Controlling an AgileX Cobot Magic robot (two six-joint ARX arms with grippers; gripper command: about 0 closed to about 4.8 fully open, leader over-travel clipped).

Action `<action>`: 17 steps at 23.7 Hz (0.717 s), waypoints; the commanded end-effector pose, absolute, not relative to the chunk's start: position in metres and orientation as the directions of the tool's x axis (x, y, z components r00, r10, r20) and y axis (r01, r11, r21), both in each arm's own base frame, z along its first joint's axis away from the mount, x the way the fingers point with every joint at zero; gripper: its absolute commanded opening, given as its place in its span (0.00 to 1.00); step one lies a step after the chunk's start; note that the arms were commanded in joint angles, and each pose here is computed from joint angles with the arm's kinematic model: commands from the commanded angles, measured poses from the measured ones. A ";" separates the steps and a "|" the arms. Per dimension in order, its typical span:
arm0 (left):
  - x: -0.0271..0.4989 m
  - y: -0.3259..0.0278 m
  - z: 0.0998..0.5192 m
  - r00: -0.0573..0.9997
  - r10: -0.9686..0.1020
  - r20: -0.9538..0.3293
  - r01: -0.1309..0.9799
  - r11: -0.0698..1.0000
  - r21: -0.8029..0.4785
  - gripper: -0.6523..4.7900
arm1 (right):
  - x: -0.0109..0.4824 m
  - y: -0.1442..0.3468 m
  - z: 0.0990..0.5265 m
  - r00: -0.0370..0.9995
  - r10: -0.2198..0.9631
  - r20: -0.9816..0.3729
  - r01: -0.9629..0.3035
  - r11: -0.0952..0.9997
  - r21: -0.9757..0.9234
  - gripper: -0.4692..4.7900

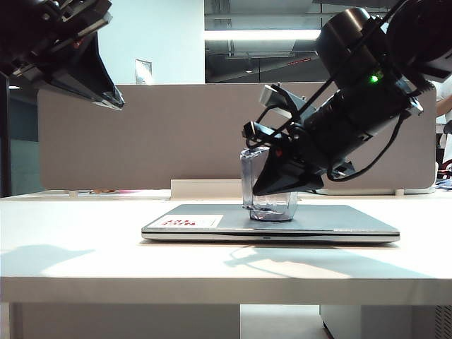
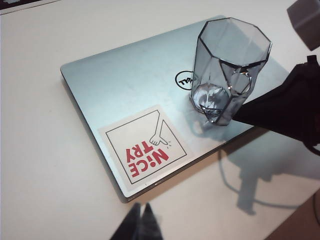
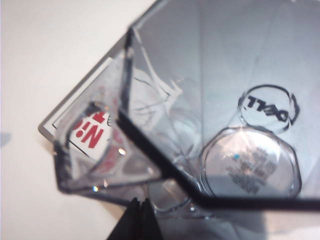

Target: Pick up the water cup and place it on the left side of the laptop.

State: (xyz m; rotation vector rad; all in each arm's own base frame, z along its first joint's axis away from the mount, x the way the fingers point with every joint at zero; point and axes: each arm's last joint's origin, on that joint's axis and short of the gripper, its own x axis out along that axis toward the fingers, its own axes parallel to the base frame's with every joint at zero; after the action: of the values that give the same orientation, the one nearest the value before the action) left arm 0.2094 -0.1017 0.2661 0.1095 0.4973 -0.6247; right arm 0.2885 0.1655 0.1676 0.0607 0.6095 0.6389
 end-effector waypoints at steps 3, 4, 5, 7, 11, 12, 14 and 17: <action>0.210 -0.102 0.269 0.703 -0.535 -0.468 0.586 0.809 -0.043 0.11 | 0.288 0.167 0.172 0.647 0.568 -0.509 -0.538 0.813 0.223 0.08; 0.209 -0.102 0.268 0.701 -0.534 -0.472 0.586 0.809 -0.044 0.11 | 0.286 0.165 0.172 0.636 0.560 -0.530 -0.533 0.816 0.223 0.08; 0.209 -0.102 0.268 0.699 -0.533 -0.476 0.586 0.809 -0.045 0.11 | 0.284 0.164 0.173 0.633 0.552 -0.543 -0.530 0.820 0.216 0.08; 0.209 -0.102 0.268 0.697 -0.533 -0.479 0.586 0.809 -0.046 0.11 | 0.279 0.161 0.182 0.638 0.534 -0.554 -0.531 0.827 0.185 0.08; 0.209 -0.110 0.267 0.687 -0.556 -0.468 0.610 0.791 -0.046 0.11 | 0.266 0.153 0.214 0.682 0.527 -0.508 -0.531 0.834 0.151 0.08; 0.209 -0.122 0.265 0.687 -0.565 -0.457 0.625 0.780 -0.026 0.11 | 0.259 0.148 0.227 0.709 0.513 -0.485 -0.517 0.845 0.137 0.08; 0.208 -0.142 0.260 0.701 -0.557 -0.445 0.628 0.778 0.015 0.11 | 0.251 0.143 0.240 0.727 0.500 -0.470 -0.505 0.854 0.127 0.08; 0.208 -0.171 0.250 0.702 -0.573 -0.423 0.646 0.763 0.039 0.11 | 0.239 0.134 0.252 0.756 0.444 -0.480 -0.457 0.884 0.097 0.08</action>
State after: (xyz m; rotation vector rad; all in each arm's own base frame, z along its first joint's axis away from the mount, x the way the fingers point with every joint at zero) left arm 0.2055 -0.1650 0.2472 0.2052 0.4504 -0.7000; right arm 0.2427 0.1370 0.2496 -0.0121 0.5068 0.5217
